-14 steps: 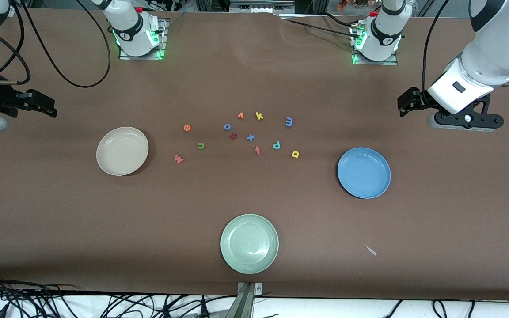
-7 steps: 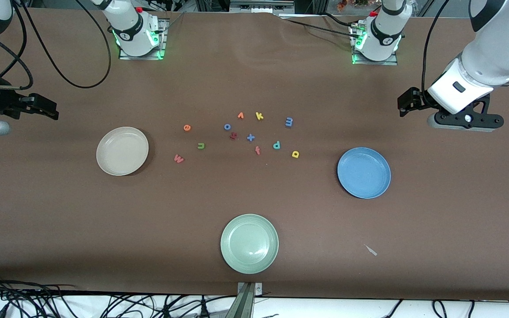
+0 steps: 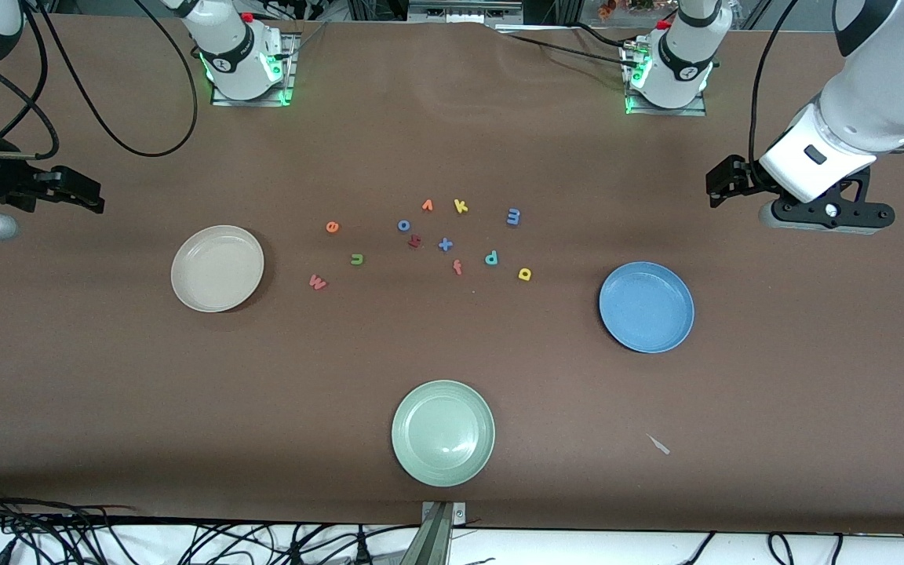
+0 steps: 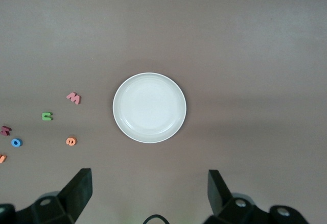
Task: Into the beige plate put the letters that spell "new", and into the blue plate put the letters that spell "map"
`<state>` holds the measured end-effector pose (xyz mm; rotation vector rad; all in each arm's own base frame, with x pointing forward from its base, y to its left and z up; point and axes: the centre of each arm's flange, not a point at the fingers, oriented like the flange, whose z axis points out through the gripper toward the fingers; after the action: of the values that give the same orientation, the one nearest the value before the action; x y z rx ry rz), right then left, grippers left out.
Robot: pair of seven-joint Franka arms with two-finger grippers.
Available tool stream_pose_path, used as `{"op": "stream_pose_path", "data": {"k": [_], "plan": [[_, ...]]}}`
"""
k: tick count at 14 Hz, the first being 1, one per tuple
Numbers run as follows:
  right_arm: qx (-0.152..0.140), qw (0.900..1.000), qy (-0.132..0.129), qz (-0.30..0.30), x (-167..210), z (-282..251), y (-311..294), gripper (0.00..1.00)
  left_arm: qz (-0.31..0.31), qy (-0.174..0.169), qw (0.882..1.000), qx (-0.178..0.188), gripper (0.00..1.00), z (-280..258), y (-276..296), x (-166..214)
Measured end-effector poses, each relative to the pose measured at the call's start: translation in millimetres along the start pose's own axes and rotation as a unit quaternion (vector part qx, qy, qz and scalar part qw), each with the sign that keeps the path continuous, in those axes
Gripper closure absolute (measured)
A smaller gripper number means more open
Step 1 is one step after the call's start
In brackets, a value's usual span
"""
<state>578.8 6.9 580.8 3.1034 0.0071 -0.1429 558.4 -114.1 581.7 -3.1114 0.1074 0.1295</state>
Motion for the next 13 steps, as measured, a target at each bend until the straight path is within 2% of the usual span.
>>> {"op": "stream_pose_path", "data": {"k": [8,13], "plan": [[0.000,1.000,0.000,0.006,-0.1,-0.3,-2.9,0.00,0.000,0.000,1.000,0.000,0.00,0.0,0.0,0.0],[-0.001,1.000,-0.009,0.008,-6.6,-3.8,-3.0,0.00,0.000,0.000,1.000,0.000,0.00,0.0,0.0,0.0]]}}
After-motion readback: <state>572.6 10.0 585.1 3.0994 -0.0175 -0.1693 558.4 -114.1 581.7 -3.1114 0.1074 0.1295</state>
